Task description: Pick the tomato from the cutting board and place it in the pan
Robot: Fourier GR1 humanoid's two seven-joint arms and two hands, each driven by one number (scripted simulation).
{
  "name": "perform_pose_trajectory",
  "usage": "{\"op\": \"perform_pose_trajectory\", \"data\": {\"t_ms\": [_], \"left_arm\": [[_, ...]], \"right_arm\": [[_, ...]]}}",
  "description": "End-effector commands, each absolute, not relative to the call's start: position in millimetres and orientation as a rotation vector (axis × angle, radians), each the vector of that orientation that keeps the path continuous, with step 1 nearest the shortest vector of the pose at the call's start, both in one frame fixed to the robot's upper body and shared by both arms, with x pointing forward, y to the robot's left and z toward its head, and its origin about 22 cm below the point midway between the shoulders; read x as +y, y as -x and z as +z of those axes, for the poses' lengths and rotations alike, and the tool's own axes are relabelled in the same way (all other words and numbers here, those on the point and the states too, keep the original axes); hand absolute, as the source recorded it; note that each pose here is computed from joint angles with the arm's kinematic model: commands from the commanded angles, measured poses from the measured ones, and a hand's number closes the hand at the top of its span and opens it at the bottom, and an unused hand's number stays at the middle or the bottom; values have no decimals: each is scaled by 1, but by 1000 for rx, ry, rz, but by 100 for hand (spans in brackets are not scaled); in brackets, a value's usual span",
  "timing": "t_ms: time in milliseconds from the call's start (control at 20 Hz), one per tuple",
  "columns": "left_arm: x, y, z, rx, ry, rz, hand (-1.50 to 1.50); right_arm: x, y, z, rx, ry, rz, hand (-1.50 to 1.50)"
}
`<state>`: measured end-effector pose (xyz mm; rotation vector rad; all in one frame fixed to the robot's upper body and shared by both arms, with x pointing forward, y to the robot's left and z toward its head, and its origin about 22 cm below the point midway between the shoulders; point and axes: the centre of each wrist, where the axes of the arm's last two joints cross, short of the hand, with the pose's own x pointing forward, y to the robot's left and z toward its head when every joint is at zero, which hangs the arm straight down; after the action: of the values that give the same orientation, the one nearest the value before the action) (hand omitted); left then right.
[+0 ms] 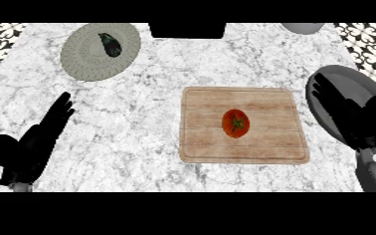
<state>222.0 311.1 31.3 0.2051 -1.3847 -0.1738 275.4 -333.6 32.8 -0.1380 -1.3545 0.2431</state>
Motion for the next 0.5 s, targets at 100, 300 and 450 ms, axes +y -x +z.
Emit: {"op": "perform_pose_trajectory", "data": {"t_ms": [100, 300, 450], "left_arm": [[296, -241, 48, -1480, -169, -77, 0], [287, -249, 49, -1517, -113, 20, 0], [288, -264, 56, -1513, -123, 75, 0]], "right_arm": [[-289, -306, 85, -1754, -143, 344, 150], [-274, -308, 131, -2004, 74, 615, 150], [-298, -285, 110, -2209, 139, 589, 150]]}}
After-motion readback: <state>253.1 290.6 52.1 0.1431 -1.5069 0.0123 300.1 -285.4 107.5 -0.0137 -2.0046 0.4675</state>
